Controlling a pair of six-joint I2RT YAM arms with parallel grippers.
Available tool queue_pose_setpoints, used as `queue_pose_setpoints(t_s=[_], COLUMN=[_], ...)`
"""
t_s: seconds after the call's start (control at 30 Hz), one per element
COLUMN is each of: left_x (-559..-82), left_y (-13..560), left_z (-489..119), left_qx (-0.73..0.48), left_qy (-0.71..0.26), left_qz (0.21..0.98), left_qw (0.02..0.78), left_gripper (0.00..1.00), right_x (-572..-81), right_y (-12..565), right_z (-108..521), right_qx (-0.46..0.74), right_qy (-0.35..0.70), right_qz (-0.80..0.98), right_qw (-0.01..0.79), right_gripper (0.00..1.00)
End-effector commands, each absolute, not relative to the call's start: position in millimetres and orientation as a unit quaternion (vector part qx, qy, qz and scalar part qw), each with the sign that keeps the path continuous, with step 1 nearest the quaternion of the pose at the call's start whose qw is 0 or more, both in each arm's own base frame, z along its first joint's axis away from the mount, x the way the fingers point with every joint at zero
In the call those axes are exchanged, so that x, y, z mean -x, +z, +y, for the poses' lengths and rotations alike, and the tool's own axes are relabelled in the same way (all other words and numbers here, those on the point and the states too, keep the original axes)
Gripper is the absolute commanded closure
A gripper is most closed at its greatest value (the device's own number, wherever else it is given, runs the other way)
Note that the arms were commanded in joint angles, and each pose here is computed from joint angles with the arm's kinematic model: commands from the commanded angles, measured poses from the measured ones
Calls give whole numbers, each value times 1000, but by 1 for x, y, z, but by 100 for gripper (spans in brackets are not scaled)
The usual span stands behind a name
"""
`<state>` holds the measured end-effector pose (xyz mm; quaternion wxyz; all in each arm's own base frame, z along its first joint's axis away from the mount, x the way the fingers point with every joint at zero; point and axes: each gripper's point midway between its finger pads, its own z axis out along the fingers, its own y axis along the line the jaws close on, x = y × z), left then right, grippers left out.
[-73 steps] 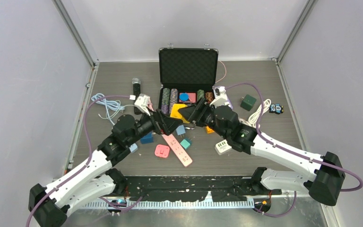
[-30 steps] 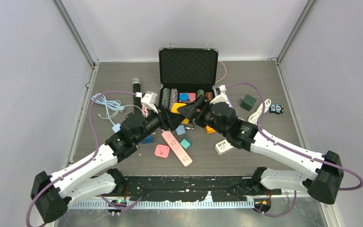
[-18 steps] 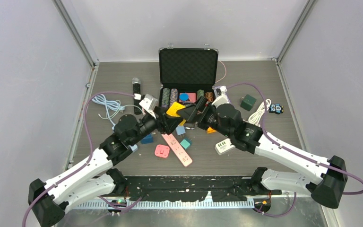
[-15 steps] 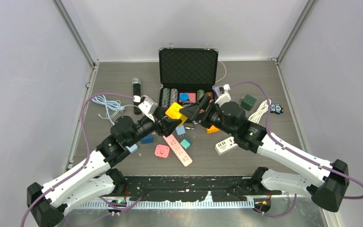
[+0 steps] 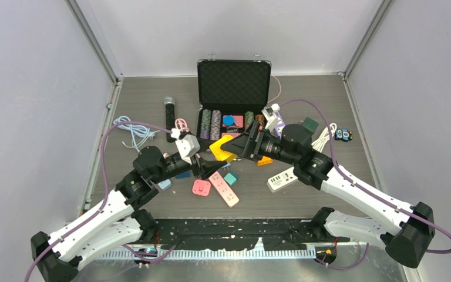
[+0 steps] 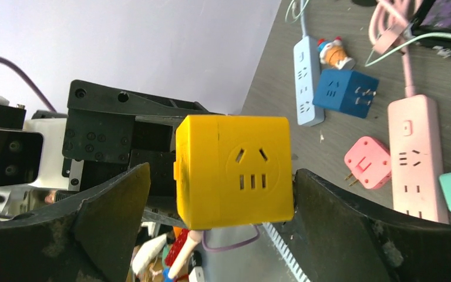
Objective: Insert the plug
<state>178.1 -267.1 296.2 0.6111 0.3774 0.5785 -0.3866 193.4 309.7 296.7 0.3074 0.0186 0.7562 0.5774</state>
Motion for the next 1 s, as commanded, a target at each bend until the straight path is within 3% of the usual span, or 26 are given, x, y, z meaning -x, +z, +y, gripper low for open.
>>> queue_pose_setpoints(t_s=[0.0,0.13,0.23,0.43,0.47,0.5,0.53,0.6,0.7,0.77,0.97], left_x=[-157,-147,-142,-145,-147,-151,-156,-164,-170,-175,-186], left_y=[328,332,334,339,339,339,336,329,314,307,278], left_z=[-269,-268,-266,-261,-260,-259,-257,-255,-249,-245,-242], left_qx=[-405,-416,-420,-406,-401,-392,-382,-374,-372,-366,-372], left_qy=[-420,-432,-436,-428,-424,-419,-413,-397,-371,-354,-311], left_qz=[514,503,496,503,510,521,536,563,603,628,693], left_qw=[629,622,623,631,632,632,630,621,600,588,533], left_gripper=[100,100,100,100,100,96,80,52,26,18,14], right_x=[-177,-173,-170,-164,-163,-164,-166,-171,-181,-189,-199], right_y=[323,318,319,325,326,327,329,328,317,311,292], right_z=[322,323,323,329,330,330,330,332,333,334,339], right_qx=[43,56,68,91,94,95,97,96,98,95,99], right_qy=[629,632,634,650,651,650,649,641,616,600,576], right_qz=[722,721,719,708,707,706,705,708,725,734,752], right_qw=[287,279,276,261,262,263,269,279,292,305,305], right_gripper=[2,3,16,55,66,71,80,86,91,93,94])
